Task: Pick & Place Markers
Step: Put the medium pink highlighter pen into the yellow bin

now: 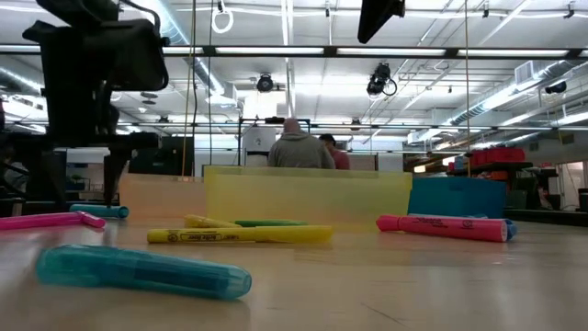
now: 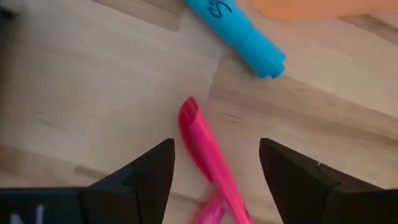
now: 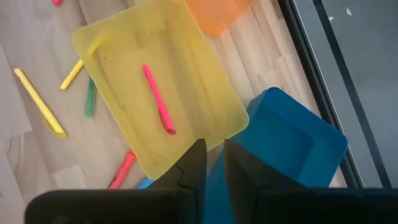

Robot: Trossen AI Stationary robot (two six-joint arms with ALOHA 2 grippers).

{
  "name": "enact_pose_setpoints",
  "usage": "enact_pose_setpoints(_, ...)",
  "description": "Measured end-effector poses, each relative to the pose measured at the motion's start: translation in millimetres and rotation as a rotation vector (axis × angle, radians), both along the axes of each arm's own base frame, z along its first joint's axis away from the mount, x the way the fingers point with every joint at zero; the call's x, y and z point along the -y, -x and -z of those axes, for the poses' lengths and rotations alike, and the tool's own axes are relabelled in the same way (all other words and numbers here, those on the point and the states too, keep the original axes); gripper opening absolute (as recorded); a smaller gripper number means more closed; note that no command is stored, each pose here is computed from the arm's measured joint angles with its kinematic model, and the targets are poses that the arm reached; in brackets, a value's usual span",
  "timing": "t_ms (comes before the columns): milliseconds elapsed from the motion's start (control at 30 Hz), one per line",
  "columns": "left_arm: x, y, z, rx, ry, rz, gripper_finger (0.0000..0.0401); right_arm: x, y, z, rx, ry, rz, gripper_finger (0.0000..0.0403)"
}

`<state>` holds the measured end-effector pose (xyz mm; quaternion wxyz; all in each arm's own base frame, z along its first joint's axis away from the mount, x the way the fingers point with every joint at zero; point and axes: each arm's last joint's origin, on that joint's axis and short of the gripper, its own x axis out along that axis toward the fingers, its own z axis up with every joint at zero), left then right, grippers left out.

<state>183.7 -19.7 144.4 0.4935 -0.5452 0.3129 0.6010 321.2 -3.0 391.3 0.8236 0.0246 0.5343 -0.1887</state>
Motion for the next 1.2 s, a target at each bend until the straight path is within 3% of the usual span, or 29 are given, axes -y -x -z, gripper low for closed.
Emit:
enact_pose_setpoints(467,-2,-4,19,-0.093,0.039,0.043,0.0241,0,-1,0,0.013,-0.002,0.003,0.0056)
enact_pose_setpoints(1200,-2,-3,21,-0.106,0.033,0.054,0.0221,0,-1,0,0.014,-0.001,0.0,0.0056)
